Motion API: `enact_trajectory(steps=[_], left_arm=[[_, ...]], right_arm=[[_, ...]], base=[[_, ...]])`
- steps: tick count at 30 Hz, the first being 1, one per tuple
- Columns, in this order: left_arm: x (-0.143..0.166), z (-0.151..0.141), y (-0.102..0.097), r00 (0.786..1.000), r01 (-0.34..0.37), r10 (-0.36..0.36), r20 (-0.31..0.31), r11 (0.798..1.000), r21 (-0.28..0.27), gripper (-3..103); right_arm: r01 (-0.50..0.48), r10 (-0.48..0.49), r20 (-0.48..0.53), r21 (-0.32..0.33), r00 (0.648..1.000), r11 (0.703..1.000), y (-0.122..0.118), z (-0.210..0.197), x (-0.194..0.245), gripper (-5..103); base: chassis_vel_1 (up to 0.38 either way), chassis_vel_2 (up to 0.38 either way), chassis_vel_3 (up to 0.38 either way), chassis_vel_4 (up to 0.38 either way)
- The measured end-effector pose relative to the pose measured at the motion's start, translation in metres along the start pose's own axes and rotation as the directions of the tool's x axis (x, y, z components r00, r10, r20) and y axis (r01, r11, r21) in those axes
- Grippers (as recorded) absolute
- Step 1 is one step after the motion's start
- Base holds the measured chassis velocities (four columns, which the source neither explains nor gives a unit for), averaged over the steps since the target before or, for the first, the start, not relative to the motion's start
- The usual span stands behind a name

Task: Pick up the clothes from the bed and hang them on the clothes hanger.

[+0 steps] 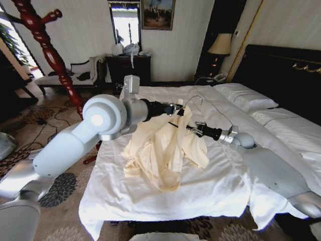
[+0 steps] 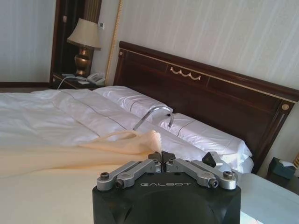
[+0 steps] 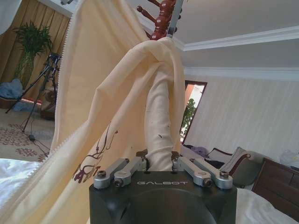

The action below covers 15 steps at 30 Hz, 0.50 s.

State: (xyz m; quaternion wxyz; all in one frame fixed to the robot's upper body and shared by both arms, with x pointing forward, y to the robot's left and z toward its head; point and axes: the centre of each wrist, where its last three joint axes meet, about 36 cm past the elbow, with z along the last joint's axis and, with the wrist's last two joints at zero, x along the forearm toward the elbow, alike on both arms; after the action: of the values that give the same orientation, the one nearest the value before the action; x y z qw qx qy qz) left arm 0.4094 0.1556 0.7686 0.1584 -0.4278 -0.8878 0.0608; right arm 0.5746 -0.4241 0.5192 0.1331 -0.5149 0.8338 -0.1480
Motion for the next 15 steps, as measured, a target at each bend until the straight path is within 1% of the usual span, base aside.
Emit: enact_trajectory(steps=[3, 6, 8, 11, 13, 15], left_arm=[[0.010, 0.002, 0.005, 1.000, 0.009, -0.009, 0.010, 1.000, 0.005, 0], [0.032, 0.001, 0.014, 0.999, 0.018, -0.019, 0.047, 1.000, 0.018, 0], [0.036, -0.001, 0.017, 0.998, 0.017, -0.018, 0.057, 1.000, 0.018, 0], [0.051, -0.010, 0.030, 0.995, 0.036, -0.039, 0.097, 0.999, 0.030, 0], [0.055, -0.010, 0.032, 0.994, 0.037, -0.041, 0.099, 0.999, 0.038, 0], [0.060, -0.007, 0.030, 0.995, 0.029, -0.032, 0.098, 0.999, 0.032, 0]], right_arm=[[-0.003, 0.003, 0.004, 0.002, 1.000, 1.000, -0.003, 0.001, -0.005, 18], [-0.002, 0.002, 0.000, 0.001, 1.000, 1.000, -0.008, 0.004, -0.012, 18], [-0.001, 0.001, -0.004, 0.002, 1.000, 1.000, -0.008, 0.005, -0.013, 18], [0.015, -0.015, -0.027, 0.012, 1.000, 1.000, -0.010, 0.009, -0.010, 18], [0.014, -0.014, -0.032, 0.013, 0.999, 1.000, -0.011, 0.010, -0.010, 18], [-0.004, 0.004, -0.034, 0.011, 0.999, 1.000, -0.012, 0.013, -0.009, 18]], base=[[0.000, 0.000, 0.000, 0.000], [0.000, 0.000, 0.000, 0.000], [0.000, 0.000, 0.000, 0.000], [0.000, 0.000, 0.000, 0.000], [0.000, 0.000, 0.000, 0.000], [0.000, 0.000, 0.000, 0.000]])
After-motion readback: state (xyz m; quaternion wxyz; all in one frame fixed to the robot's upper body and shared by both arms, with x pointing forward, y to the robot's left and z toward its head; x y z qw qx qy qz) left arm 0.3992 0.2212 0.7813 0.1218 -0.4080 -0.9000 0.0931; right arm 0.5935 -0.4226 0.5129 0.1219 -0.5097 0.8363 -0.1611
